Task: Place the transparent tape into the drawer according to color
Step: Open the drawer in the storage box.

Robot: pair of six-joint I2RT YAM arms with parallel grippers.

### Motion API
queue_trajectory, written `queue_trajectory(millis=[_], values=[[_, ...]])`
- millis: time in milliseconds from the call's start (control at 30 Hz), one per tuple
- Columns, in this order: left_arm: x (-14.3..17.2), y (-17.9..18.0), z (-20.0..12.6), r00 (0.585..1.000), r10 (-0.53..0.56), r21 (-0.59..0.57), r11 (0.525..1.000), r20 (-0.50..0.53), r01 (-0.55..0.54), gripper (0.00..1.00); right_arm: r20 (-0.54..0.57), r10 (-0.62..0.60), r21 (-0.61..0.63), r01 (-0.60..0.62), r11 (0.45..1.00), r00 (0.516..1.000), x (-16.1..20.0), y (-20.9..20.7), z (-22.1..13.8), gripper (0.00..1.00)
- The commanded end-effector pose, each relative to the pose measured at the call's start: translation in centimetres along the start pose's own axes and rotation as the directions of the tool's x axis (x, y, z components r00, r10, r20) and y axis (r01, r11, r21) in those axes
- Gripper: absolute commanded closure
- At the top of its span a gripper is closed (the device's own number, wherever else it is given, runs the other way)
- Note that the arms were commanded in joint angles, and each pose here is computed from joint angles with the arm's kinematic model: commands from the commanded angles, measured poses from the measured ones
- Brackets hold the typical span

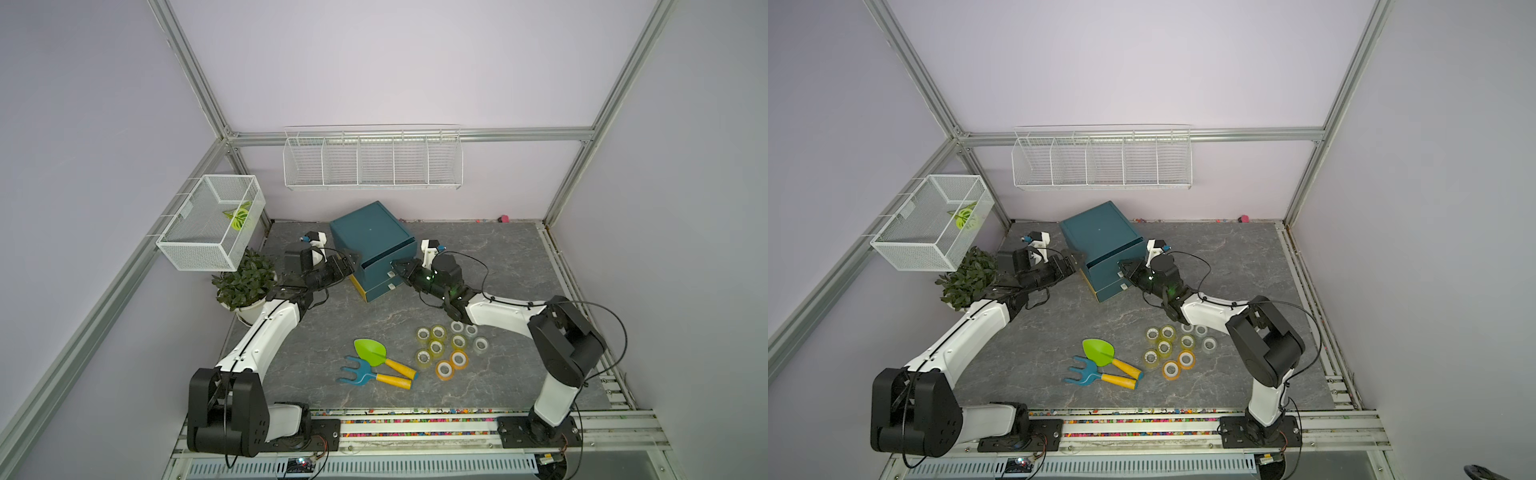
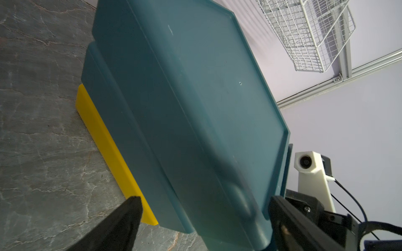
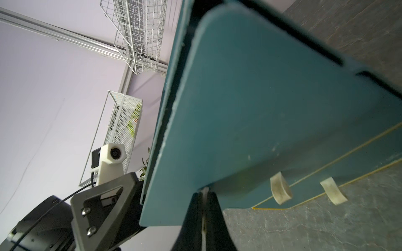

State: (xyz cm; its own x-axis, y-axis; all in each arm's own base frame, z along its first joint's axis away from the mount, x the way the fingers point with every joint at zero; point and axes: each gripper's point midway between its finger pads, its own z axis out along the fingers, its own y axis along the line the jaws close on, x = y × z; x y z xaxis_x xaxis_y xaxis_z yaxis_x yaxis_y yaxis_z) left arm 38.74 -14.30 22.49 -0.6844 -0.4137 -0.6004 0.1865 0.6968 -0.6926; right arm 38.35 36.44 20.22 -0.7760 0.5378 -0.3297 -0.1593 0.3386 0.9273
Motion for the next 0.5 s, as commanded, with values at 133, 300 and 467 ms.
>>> queue_trajectory(millis=[133, 300, 467], values=[[-0.1, -0.8, 0.0, 1.000, 0.018, 0.032, 0.999, 0.002, -0.018, 0.03, -0.047, 0.022, -0.016, -0.023, 1.000, 0.999, 1.8, 0.0, -3.1, 0.98], [-0.1, -0.8, 0.0, 1.000, 0.017, 0.033, 0.999, 0.004, -0.017, 0.03, -0.053, 0.026, -0.004, -0.026, 1.000, 0.998, 2.7, -0.5, -4.8, 0.98], [-0.1, -0.9, 0.0, 1.000, 0.015, 0.038, 0.999, 0.001, -0.015, 0.03, -0.052, 0.031, 0.012, -0.030, 0.999, 0.998, 3.3, -1.2, -6.0, 0.97]])
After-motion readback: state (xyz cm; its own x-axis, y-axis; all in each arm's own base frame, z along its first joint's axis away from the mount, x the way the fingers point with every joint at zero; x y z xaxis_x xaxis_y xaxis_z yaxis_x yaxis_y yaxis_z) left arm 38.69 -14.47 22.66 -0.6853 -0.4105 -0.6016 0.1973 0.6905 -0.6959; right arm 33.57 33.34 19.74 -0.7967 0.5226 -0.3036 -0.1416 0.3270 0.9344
